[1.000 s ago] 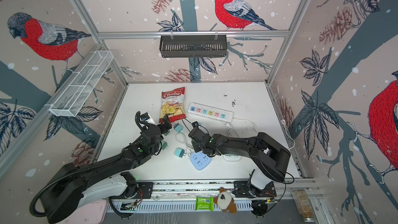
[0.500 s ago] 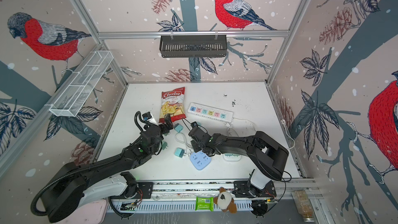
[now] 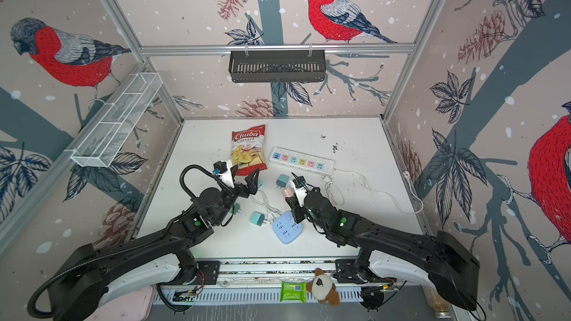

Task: Insert the plug
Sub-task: 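Lift the pink charger with the right gripper while the left gripper approaches, then grasp the pink charger with the left gripper from the right gripper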

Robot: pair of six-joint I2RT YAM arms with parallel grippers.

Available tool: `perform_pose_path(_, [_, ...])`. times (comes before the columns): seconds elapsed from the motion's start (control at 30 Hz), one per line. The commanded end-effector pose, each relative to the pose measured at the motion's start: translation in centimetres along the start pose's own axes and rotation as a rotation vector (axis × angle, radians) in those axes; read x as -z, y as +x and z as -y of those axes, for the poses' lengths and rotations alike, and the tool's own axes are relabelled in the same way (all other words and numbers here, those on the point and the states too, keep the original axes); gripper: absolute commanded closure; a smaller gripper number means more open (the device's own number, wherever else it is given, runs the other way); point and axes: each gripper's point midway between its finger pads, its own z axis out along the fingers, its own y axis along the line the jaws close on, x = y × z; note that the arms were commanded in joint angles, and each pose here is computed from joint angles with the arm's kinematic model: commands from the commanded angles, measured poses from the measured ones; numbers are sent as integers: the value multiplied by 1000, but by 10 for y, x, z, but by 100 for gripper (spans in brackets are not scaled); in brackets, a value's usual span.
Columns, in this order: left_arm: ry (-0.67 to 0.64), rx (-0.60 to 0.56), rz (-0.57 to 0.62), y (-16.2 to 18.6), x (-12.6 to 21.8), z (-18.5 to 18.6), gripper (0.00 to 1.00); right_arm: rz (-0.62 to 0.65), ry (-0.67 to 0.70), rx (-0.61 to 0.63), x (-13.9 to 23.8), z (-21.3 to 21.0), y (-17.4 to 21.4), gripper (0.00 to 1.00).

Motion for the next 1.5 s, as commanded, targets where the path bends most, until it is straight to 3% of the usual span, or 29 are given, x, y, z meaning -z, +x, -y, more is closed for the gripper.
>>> perform_pose_path(0.0, [294,-113,73,-15,15,52,9,172,-97,61,18,-14,-28,98])
perform_pose_path(0.1, [505,-161,102,-11,34,84,13,228,-153,103,32,-21,-31,98])
perform_pose_path(0.23, [631,-193,57,-2,35,108,19,299,-230,195,49,-32,-31,97])
perform_pose_path(0.37, [764,-203,29,7,42,127,20,330,-209,216,56,-27,-32,97])
perform_pose_path(0.57, [965,-231,-5,14,60,155,24,375,-292,261,67,-41,-35,97])
perform_pose_path(0.8, [909,-186,-15,8,53,151,26,420,-322,274,77,-43,-40,97])
perform_pose_path(1.2, [1088,-181,-68,16,66,173,28,480,-488,302,101,-64,-55,94])
perform_pose_path(1.47, [1170,-183,-131,24,67,184,56,487,-494,292,104,-64,-57,93])
